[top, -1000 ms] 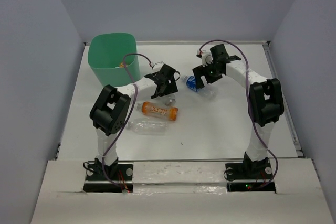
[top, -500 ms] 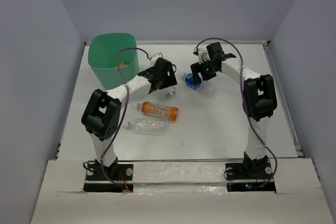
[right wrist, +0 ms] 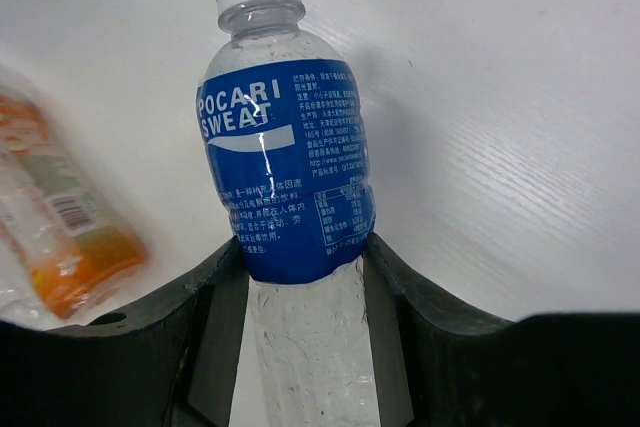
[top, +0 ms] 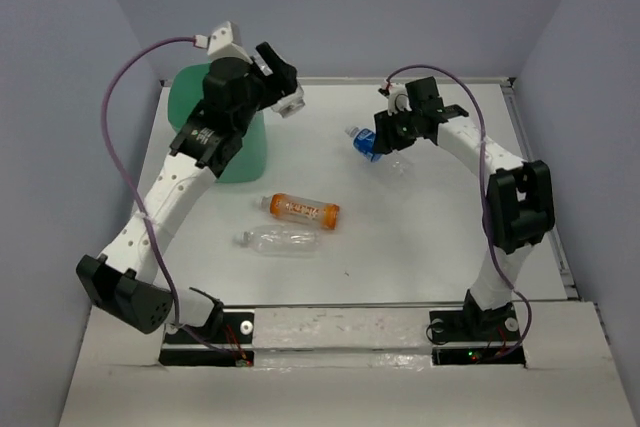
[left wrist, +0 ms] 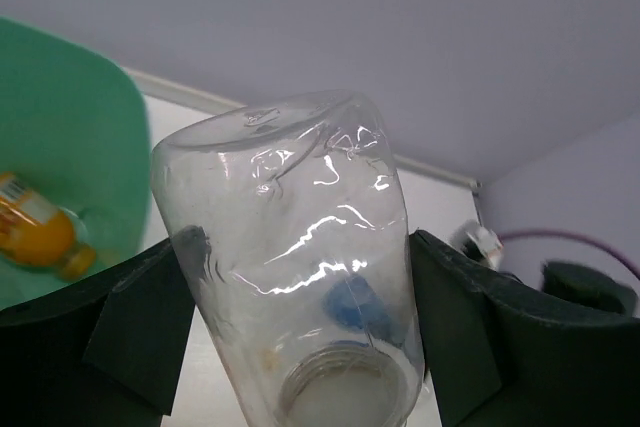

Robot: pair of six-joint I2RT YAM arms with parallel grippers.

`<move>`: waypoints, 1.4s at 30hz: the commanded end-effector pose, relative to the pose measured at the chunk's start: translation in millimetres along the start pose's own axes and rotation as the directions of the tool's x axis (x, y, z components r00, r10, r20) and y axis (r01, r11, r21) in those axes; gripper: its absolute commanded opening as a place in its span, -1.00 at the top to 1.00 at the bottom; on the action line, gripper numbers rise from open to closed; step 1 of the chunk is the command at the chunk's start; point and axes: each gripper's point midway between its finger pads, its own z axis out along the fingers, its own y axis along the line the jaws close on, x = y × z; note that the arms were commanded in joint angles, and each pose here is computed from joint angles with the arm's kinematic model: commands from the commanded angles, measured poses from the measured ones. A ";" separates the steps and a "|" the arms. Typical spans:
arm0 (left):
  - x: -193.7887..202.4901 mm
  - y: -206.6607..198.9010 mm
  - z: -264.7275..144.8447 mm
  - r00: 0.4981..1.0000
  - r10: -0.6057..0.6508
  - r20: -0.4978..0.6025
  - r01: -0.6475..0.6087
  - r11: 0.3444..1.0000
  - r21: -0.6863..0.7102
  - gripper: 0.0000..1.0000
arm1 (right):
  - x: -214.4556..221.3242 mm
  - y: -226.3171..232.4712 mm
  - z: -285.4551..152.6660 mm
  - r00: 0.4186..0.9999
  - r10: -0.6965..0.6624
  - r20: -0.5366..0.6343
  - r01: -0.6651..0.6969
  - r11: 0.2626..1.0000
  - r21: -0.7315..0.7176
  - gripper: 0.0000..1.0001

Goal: Put the plastic bottles in the bin

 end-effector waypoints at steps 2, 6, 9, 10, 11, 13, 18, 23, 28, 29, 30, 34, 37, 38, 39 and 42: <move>-114.4 47.3 -49.5 0.959 0.016 0.285 0.025 0.990 -0.139 -0.13 | -71.1 65.3 -91.1 0.943 -0.045 0.329 0.061 0.997 -0.037 0.22; -156.7 93.3 -69.0 0.912 0.066 0.406 0.053 0.960 -0.274 -0.14 | -80.6 131.6 -122.5 0.889 -0.099 0.447 0.154 0.984 -0.088 0.22; -169.3 133.0 -70.6 0.890 0.119 0.440 0.083 0.907 -0.412 -0.18 | -100.0 179.8 -146.2 0.833 -0.082 0.547 0.199 0.967 -0.159 0.22; -168.3 142.6 -68.9 0.887 0.128 0.443 0.091 0.893 -0.441 -0.19 | -105.3 190.6 -152.0 0.821 -0.071 0.567 0.207 0.962 -0.180 0.22; -171.8 148.9 -67.9 0.875 0.130 0.465 0.110 0.884 -0.454 -0.20 | -108.2 205.4 -156.5 0.816 -0.046 0.576 0.208 0.954 -0.218 0.22; -162.4 165.9 -57.9 0.878 0.130 0.460 0.126 0.865 -0.485 -0.21 | -126.2 223.5 -169.2 0.781 -0.023 0.624 0.226 0.942 -0.248 0.22; -150.3 193.8 -36.8 0.867 0.143 0.477 0.166 0.820 -0.548 -0.50 | -158.9 273.6 -190.3 0.728 0.018 0.685 0.278 0.905 -0.321 0.21; -136.7 199.4 -12.6 0.894 0.141 0.426 0.130 0.827 -0.547 -0.87 | -182.6 298.0 -197.5 0.684 0.080 0.725 0.294 0.879 -0.374 0.21; -142.4 183.1 -25.2 0.886 0.104 0.452 0.143 0.865 -0.481 -0.98 | -201.2 320.9 -195.1 0.666 0.108 0.738 0.314 0.857 -0.409 0.21; -147.9 172.1 -35.6 0.881 0.089 0.464 0.143 0.886 -0.441 -0.98 | -211.1 324.4 -202.5 0.647 0.114 0.754 0.325 0.853 -0.408 0.21; -150.4 164.9 -41.6 0.881 0.081 0.467 0.139 0.898 -0.417 -0.98 | -213.4 330.7 -201.3 0.646 0.116 0.754 0.331 0.848 -0.414 0.21; -159.8 137.6 -81.5 0.872 0.052 0.487 0.128 0.936 -0.328 -0.98 | -231.6 340.3 -184.8 0.634 0.131 0.762 0.333 0.843 -0.422 0.20; -150.8 125.5 -113.1 0.874 0.031 0.486 0.114 0.957 -0.267 -0.98 | -246.6 350.7 -181.0 0.602 0.155 0.783 0.349 0.831 -0.432 0.20; -153.4 117.1 -135.4 0.854 0.005 0.520 0.129 0.967 -0.222 -0.98 | -251.7 352.1 -179.2 0.592 0.156 0.790 0.354 0.830 -0.430 0.20; -139.9 122.8 -136.5 0.863 0.000 0.504 0.129 0.967 -0.221 -0.98 | -257.1 353.4 -176.5 0.581 0.156 0.799 0.361 0.830 -0.425 0.20; -128.1 111.2 -163.9 0.859 -0.042 0.510 0.129 0.982 -0.136 -0.98 | -282.2 356.6 -164.3 0.529 0.140 0.837 0.386 0.839 -0.384 0.20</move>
